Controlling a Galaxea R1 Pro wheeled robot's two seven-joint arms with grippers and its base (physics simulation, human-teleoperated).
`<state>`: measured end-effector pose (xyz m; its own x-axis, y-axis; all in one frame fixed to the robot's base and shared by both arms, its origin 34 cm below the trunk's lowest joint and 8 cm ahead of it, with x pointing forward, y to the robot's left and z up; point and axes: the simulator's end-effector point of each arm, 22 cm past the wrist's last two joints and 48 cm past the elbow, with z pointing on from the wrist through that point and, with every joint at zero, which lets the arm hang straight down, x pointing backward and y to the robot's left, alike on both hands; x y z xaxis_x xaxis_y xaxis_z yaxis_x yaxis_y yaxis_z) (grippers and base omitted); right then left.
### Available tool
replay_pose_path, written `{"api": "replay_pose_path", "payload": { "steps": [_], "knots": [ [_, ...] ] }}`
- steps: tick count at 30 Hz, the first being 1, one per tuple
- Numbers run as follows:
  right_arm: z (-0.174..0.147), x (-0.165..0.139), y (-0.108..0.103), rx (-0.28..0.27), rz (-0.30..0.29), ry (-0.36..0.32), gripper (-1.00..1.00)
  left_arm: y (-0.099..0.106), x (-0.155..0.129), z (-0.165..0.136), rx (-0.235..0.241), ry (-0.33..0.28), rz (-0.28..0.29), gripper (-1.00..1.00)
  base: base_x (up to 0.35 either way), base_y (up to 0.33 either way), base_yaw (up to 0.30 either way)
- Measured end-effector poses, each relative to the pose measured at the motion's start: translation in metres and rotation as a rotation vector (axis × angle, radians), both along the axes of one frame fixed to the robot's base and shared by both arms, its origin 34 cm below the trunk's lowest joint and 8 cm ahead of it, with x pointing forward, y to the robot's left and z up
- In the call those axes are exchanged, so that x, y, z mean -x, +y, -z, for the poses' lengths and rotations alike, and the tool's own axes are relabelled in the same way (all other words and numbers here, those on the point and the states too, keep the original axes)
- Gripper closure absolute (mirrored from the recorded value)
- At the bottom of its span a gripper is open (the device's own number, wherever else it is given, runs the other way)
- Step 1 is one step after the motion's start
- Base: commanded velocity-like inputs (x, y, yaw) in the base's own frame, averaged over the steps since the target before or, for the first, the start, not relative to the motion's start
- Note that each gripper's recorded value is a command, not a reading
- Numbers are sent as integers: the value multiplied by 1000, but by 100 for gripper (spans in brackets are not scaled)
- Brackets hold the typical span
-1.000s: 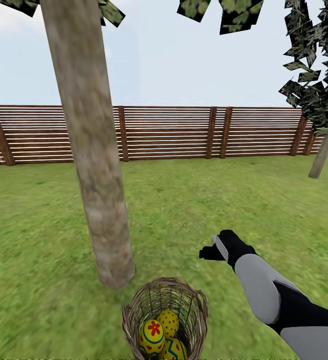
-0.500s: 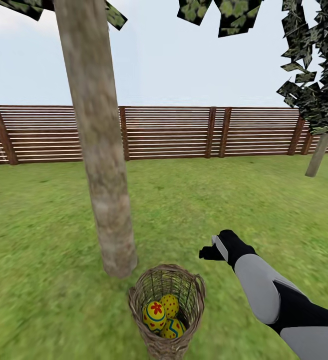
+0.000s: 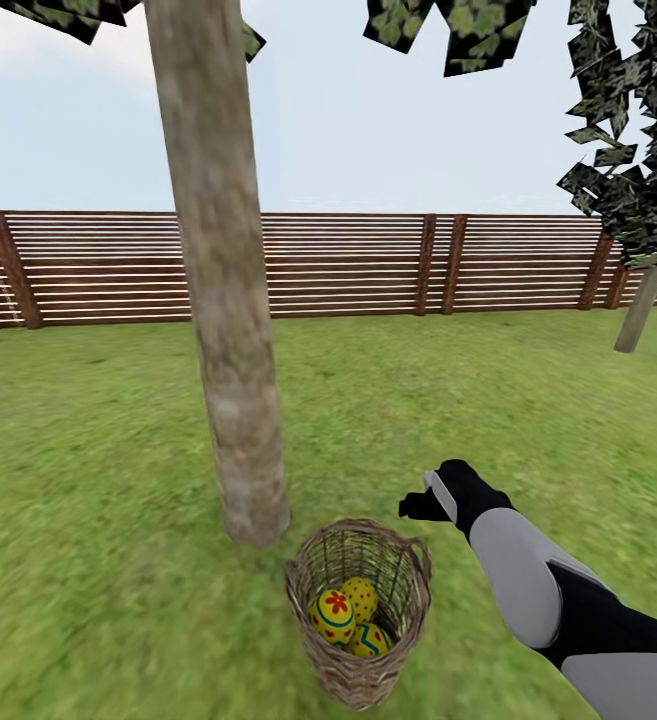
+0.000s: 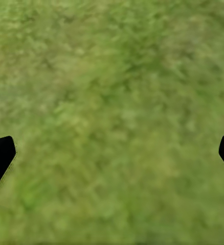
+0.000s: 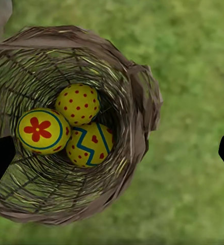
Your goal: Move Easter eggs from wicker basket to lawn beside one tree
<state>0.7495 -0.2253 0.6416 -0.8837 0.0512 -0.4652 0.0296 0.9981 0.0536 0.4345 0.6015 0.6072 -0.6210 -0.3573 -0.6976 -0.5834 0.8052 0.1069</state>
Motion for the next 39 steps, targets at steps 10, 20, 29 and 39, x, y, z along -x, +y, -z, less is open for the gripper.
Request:
{"api": "replay_pose_path", "payload": {
  "steps": [10,20,29,39],
  "knots": [
    [1,1,1,-1,-1,2,-100,1,0,0,-6,3,0,-100,-1,258,0],
    [3,3,1,0,-3,16,-100,4,-4,-6,-30,-22,7,-100,5,123,0],
    [16,33,1,2,-7,159,-100,47,12,-42,-87,-81,-83,-100,0,5,0],
    [18,39,0,6,-8,190,-100,74,28,-34,-157,-104,-146,-100,0,0,0]
  ]
}}
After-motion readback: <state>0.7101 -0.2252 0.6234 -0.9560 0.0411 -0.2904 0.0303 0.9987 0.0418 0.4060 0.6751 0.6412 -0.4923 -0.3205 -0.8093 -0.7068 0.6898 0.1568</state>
